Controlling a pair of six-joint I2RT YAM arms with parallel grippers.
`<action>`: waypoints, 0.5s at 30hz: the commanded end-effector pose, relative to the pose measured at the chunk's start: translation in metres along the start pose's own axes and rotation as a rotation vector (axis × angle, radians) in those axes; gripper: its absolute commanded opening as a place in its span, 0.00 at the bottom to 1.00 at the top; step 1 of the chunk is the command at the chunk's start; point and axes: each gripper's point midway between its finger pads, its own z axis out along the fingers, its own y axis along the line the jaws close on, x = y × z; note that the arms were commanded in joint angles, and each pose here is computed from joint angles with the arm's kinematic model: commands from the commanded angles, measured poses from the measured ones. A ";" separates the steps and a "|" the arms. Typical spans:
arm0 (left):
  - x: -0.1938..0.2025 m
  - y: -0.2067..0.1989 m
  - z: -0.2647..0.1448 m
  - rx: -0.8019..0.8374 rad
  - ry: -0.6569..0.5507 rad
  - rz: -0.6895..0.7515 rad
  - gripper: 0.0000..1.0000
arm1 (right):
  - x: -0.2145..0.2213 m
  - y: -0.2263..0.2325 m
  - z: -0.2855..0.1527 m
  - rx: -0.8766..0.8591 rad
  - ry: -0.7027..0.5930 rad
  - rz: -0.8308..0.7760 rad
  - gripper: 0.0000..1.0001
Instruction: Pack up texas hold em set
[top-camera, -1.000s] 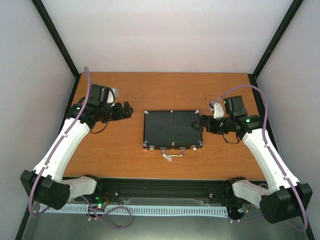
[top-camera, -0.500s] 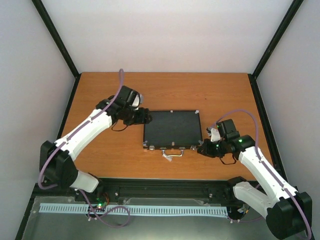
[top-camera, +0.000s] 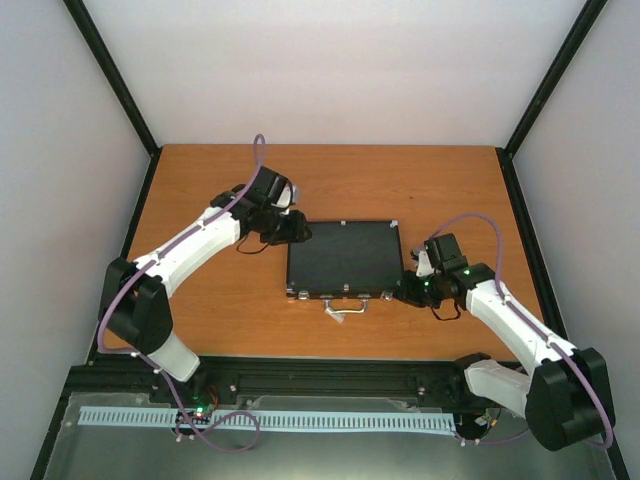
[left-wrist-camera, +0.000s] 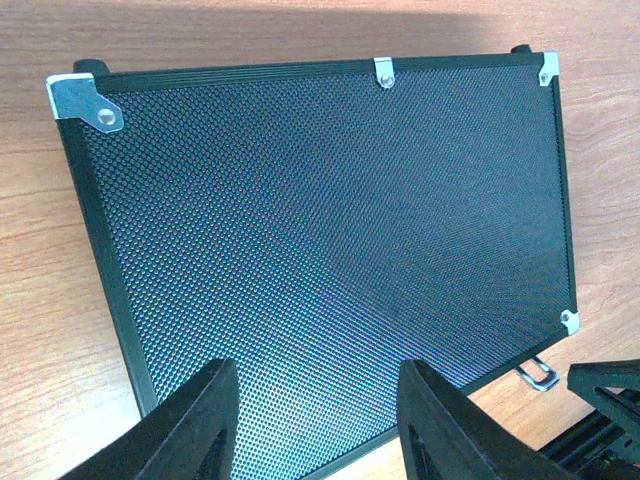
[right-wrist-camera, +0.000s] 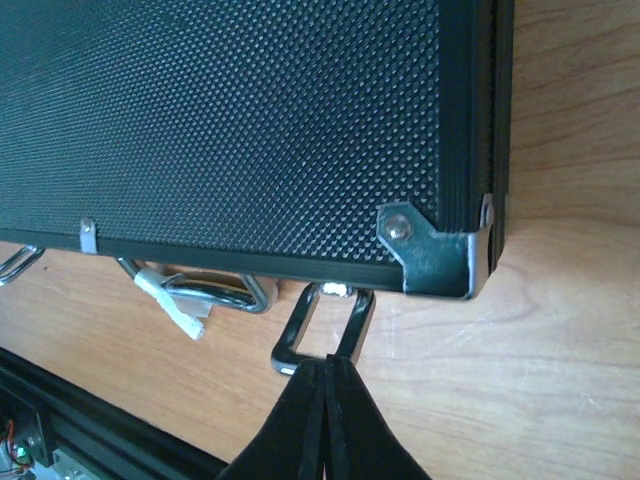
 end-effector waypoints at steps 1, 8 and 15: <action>-0.010 -0.018 0.002 0.053 -0.017 0.031 0.45 | -0.017 0.006 0.002 0.002 -0.036 -0.027 0.03; -0.004 -0.022 0.016 0.071 0.017 0.032 0.33 | -0.011 -0.001 0.010 0.008 -0.019 -0.021 0.03; 0.002 -0.020 0.027 0.076 0.051 0.027 0.17 | -0.004 -0.007 0.019 0.010 0.005 -0.009 0.03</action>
